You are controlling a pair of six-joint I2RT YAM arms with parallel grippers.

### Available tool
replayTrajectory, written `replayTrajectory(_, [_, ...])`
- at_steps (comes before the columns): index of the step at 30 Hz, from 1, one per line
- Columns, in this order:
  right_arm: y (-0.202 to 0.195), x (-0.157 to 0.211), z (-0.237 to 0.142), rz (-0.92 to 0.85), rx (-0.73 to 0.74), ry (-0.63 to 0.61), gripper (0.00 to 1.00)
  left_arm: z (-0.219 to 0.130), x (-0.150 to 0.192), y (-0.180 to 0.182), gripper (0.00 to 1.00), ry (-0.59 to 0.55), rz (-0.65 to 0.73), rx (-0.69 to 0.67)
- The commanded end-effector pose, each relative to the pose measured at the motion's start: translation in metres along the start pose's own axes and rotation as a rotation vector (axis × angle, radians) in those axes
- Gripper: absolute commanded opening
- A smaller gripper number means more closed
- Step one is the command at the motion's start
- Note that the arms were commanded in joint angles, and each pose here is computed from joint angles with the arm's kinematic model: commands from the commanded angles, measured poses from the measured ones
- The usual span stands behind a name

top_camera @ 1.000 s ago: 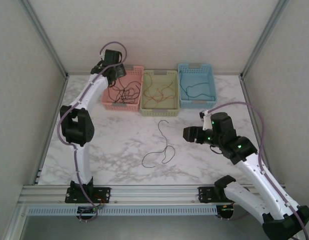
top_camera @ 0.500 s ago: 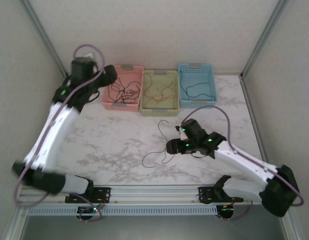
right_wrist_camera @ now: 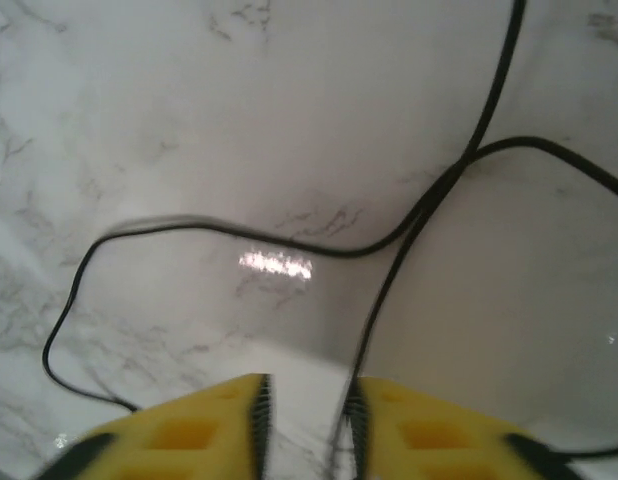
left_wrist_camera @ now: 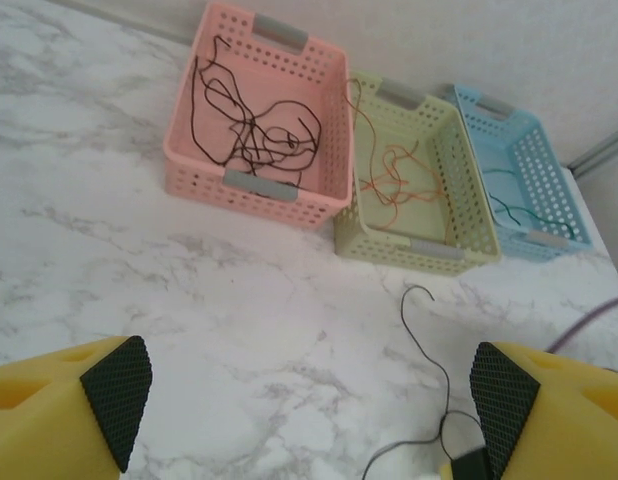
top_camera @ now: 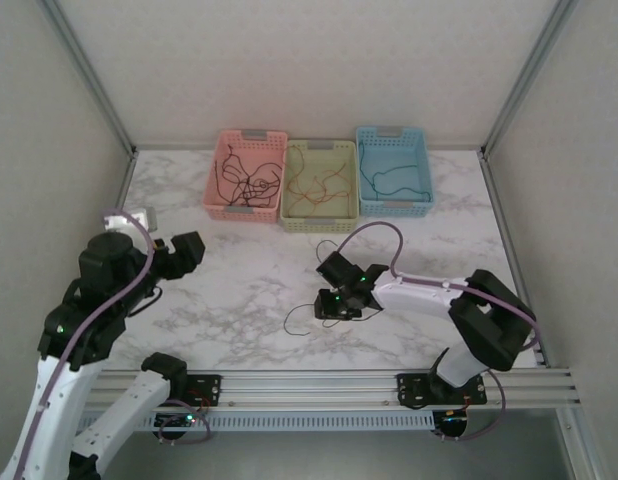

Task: Untangle the cables
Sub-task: Pick up the cable from the center of the table, then place the cable in the container.

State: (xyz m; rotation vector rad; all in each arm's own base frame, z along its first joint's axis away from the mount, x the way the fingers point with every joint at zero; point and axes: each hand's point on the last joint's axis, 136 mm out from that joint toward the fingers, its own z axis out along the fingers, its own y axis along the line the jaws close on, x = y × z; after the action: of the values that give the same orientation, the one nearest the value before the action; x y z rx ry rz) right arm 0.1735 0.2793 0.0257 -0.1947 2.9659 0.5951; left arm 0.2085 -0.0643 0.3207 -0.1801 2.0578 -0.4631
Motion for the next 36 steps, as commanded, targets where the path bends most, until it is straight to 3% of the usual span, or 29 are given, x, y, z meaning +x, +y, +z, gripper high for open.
replayTrajectory(1, [0.010, -0.010, 0.001, 0.048, 0.010, -0.041, 0.13, 0.004, 0.028, 0.001, 0.84, 0.092, -0.027, 0.030])
replayTrajectory(4, [0.026, -0.025, -0.024, -0.032, 0.021, -0.105, 0.00, 0.001, 0.031, 0.007, 0.84, 0.078, -0.015, 0.013])
replayTrajectory(11, [0.121, -0.101, -0.153, -0.256, -0.113, -0.371, 0.00, 0.000, 0.049, 0.030, 0.83, 0.079, 0.017, -0.066])
replayTrajectory(15, [0.170, -0.141, -0.225, -0.323, -0.177, -0.508, 0.00, -0.007, 0.048, 0.027, 0.83, 0.045, 0.020, -0.030])
replayTrajectory(20, [0.225, -0.190, -0.280, -0.361, -0.274, -0.613, 0.00, -0.011, 0.047, 0.029, 0.84, 0.004, 0.018, -0.028])
replayTrajectory(28, [0.267, -0.271, -0.275, -0.336, -0.364, -0.766, 0.00, -0.021, 0.045, 0.031, 0.84, -0.046, 0.014, -0.011])
replayTrajectory(36, [0.251, -0.352, -0.205, -0.246, -0.325, -0.878, 0.00, -0.026, 0.044, 0.034, 0.85, -0.078, 0.010, -0.015])
